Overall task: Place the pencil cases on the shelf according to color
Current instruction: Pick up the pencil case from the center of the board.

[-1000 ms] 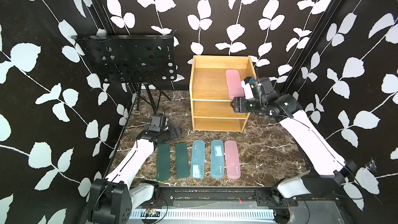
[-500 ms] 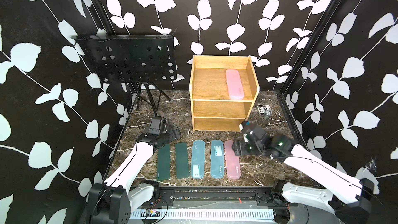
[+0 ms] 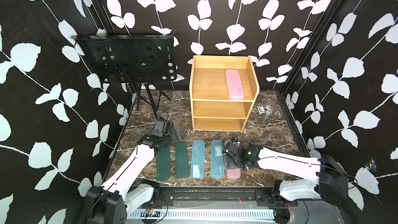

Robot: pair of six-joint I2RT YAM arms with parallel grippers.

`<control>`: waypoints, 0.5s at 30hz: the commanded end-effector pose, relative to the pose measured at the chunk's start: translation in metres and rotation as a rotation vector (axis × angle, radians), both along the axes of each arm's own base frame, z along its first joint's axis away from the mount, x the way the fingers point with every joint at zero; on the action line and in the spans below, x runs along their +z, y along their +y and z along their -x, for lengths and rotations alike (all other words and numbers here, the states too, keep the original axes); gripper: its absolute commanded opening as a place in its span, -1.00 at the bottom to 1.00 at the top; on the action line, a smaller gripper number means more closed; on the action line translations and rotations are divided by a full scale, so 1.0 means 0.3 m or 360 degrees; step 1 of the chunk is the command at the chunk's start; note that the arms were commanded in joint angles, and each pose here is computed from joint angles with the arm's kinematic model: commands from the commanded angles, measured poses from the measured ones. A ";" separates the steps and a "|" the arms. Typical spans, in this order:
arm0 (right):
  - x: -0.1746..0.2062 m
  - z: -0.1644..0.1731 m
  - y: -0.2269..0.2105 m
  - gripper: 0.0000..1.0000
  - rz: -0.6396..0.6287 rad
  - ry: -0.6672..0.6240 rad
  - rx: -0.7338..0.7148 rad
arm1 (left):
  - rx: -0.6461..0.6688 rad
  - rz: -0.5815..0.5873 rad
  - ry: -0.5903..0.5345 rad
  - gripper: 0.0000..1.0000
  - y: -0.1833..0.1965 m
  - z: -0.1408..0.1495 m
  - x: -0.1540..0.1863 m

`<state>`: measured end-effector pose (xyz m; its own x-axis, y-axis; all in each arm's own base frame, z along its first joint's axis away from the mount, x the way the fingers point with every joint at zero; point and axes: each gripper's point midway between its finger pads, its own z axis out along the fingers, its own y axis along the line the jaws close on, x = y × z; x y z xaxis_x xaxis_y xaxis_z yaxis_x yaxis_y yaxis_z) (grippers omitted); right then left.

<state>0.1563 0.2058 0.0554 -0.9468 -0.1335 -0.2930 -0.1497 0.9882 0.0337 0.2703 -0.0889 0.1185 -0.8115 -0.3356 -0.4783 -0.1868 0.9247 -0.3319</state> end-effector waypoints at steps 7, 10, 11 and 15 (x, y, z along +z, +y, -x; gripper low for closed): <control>-0.118 0.025 -0.068 0.99 0.0111 -0.0002 -0.0089 | 0.0016 -0.0043 0.0022 0.98 -0.002 0.031 -0.040; -0.138 0.040 -0.114 0.99 0.0158 -0.0001 -0.0091 | 0.0004 -0.0067 0.0019 0.98 -0.007 0.034 -0.038; -0.135 0.043 -0.116 0.98 0.0144 -0.0008 -0.0070 | 0.0010 -0.0070 0.0015 0.98 -0.006 0.034 -0.038; -0.095 0.060 -0.104 0.99 0.0025 -0.0013 -0.0011 | 0.0022 -0.0067 0.0011 0.98 -0.004 0.038 -0.037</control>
